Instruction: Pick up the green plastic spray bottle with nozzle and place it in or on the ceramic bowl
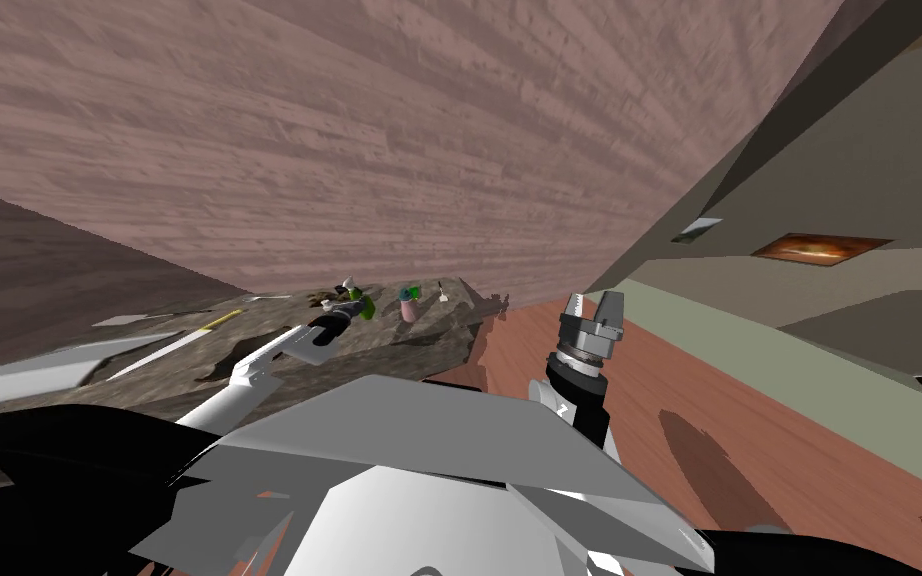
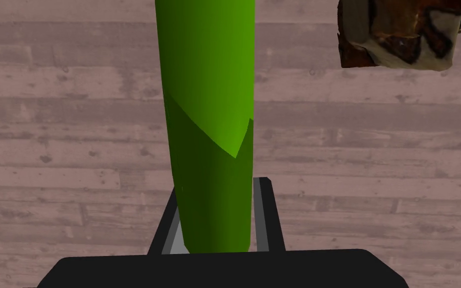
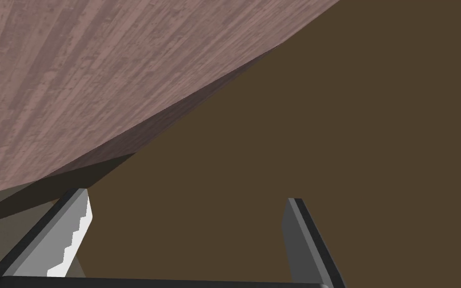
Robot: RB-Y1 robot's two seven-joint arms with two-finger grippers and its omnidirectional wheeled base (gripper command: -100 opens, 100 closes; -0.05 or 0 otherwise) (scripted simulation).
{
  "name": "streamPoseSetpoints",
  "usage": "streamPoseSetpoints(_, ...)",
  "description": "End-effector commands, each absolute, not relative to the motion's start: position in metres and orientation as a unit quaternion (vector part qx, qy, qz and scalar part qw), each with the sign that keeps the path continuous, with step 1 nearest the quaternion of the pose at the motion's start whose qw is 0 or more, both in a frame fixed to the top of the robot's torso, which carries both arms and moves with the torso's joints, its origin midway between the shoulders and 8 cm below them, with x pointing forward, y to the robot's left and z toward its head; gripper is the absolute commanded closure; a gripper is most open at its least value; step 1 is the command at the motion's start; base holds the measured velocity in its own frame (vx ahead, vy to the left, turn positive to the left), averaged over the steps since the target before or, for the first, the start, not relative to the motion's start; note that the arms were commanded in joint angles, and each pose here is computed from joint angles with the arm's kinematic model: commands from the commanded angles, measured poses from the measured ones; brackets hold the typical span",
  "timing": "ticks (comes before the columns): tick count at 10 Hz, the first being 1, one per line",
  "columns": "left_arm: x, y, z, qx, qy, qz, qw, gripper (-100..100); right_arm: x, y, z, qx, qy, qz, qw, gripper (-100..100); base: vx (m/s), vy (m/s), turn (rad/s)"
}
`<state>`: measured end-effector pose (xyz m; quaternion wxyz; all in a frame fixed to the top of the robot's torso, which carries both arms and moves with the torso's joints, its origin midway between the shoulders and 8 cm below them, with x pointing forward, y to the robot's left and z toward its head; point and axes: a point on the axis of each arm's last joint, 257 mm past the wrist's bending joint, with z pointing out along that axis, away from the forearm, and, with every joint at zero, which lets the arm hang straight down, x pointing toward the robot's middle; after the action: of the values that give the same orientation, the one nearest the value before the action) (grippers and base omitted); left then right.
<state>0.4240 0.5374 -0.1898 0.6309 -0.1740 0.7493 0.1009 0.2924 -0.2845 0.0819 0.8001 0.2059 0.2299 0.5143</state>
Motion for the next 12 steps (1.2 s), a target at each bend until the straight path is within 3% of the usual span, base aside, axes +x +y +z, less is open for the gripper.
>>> streamPoseSetpoints(1,0.429,0.533,-0.172,-0.166,0.742,0.095,0.642,100,0.292,-0.285,0.082,0.206,0.230,0.514,0.800,0,-0.027,-0.012,0.072)
streamPoseSetpoints(7,0.440,0.505,-0.108,-0.132,0.720,0.071,0.678,100,0.292,-0.285,0.082,0.206,0.230,0.514,0.800,0,-0.034,0.003,0.074)
streamPoseSetpoints(12,0.440,0.482,-0.071,-0.109,0.713,0.058,0.690,100,0.292,-0.285,0.082,0.206,0.230,0.514,0.800,0,-0.041,0.055,0.066)
